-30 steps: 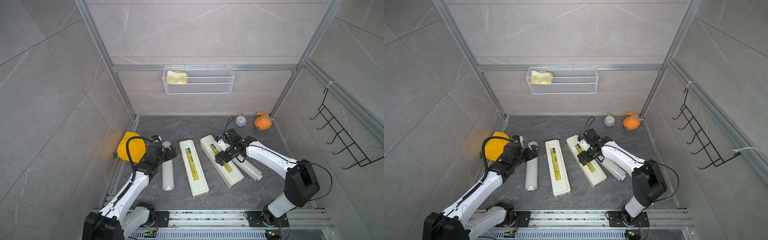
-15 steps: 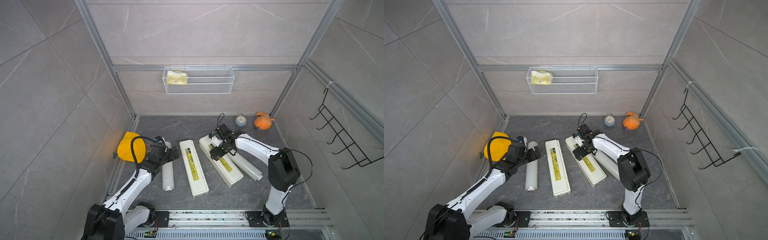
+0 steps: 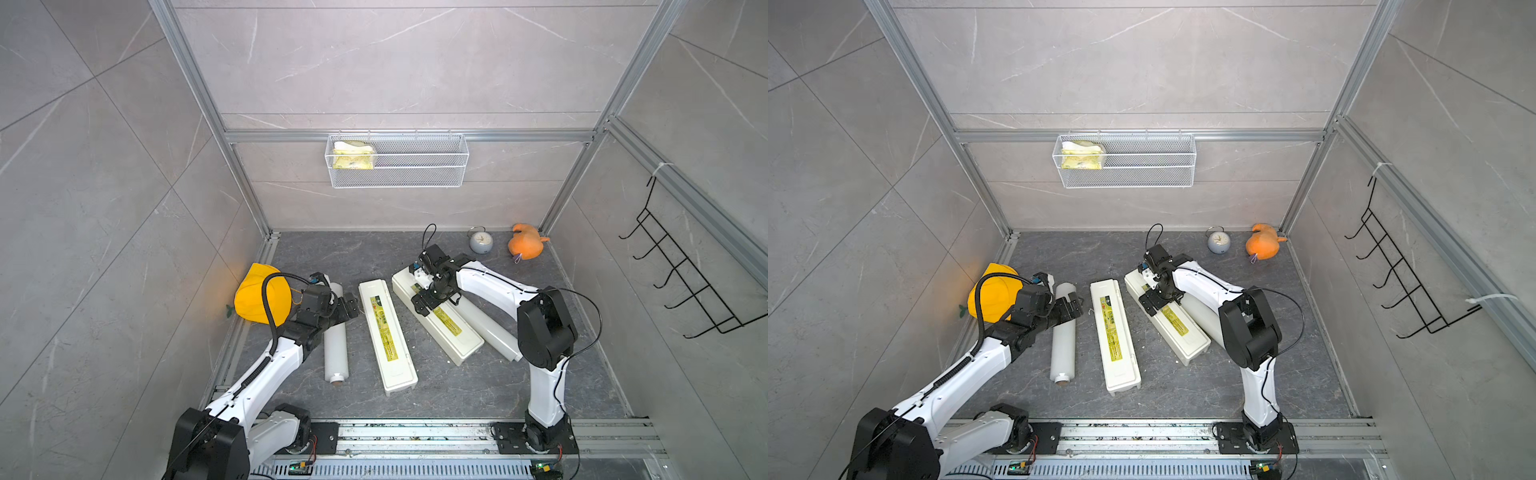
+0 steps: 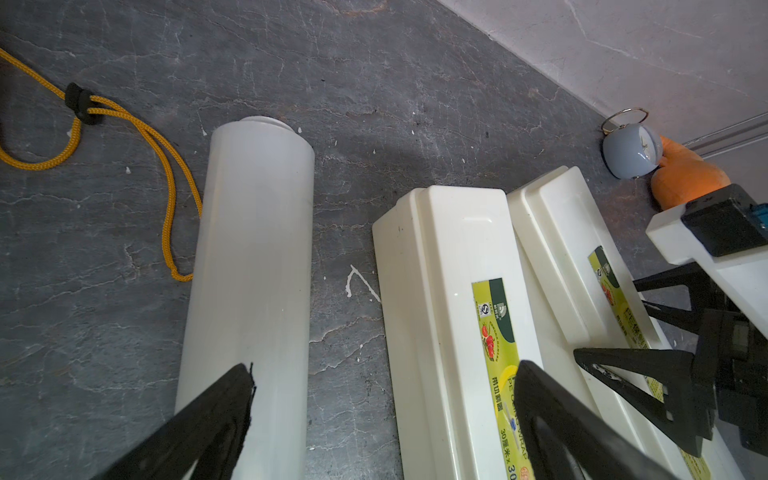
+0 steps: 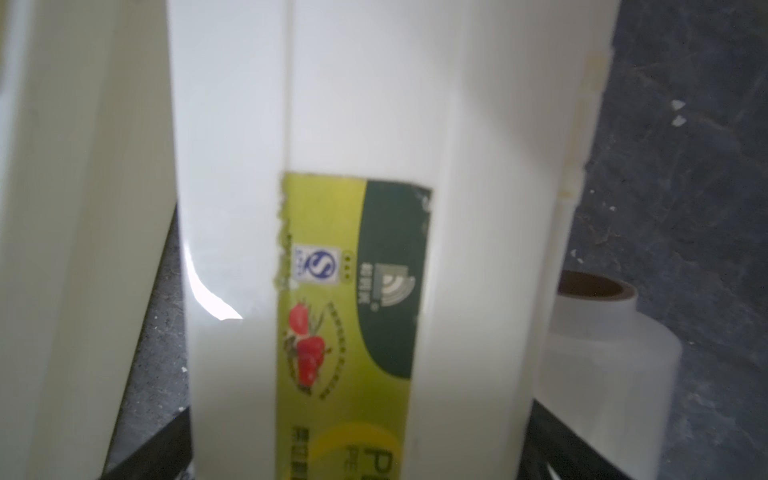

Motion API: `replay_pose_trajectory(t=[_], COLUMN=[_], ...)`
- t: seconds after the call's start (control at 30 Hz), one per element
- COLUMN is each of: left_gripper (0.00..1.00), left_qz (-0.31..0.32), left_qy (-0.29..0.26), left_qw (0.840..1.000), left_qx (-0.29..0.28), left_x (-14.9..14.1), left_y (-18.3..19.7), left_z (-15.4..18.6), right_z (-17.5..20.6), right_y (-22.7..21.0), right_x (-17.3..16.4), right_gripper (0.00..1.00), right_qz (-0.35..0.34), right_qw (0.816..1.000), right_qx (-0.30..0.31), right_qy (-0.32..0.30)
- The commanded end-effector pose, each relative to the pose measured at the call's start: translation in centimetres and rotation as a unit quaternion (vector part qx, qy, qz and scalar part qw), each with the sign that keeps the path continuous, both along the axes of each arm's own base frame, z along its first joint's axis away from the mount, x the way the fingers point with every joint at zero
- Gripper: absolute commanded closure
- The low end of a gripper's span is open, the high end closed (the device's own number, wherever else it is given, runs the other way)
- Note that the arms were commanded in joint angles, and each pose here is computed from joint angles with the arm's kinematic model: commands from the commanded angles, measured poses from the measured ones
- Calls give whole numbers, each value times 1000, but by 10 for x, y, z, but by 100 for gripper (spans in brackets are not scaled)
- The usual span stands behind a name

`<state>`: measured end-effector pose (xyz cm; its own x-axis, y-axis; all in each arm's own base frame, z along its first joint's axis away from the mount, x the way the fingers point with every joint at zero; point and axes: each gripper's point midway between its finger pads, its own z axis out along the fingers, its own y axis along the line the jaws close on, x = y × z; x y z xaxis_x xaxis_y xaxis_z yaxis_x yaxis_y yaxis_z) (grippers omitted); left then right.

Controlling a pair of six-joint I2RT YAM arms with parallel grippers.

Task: Put plastic wrap rolls into dispensers
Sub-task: Pick up the plastic wrap cutting box from the center of the board, then open the lid of the plastic wrap cutting box.

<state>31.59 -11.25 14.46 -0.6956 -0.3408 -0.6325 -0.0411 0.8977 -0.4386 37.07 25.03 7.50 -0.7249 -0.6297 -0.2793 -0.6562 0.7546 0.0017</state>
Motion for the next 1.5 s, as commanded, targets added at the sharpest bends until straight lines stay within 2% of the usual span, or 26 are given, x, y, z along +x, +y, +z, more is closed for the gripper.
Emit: replay_pose_trajectory(t=[0.0,0.33,0.57,0.67,0.83,0.93,1.07,1.17,1.27,1.47], left_gripper=[0,1,0,1,1,1,1,1,0,0], left_qz=[-8,-14,-16,-31,-82,-124,-185,-235,-285,-365], left_qy=[-18,-24,-26,-32,-63,-95,-131,-162,-197,-263], left_qw=[1000,1000,999,999,993,985,968,948,918,850], left_qx=[-7,-10,-13,-23,-48,-71,-105,-143,-193,-273], left_x=[6,8,8,8,10,13,17,18,19,17], left_y=[-6,-8,-9,-15,-34,-50,-74,-93,-114,-151], left_z=[15,22,25,31,50,70,99,126,157,212], right_z=[-16,-36,-25,-15,16,45,89,127,167,232], right_y=[-4,3,6,10,9,2,-1,-2,-5,3], right_x=[-4,-14,-15,-17,-17,-13,-17,-25,-37,-69], right_gripper=[0,1,16,21,22,22,23,23,23,23], right_qz=[2,27,19,15,-5,-33,-45,-43,-33,18], right_qw=[1000,998,999,999,998,994,979,956,925,867], right_qx=[-25,-37,-19,1,50,103,199,290,378,496], right_qy=[9,43,40,38,26,21,16,19,25,36])
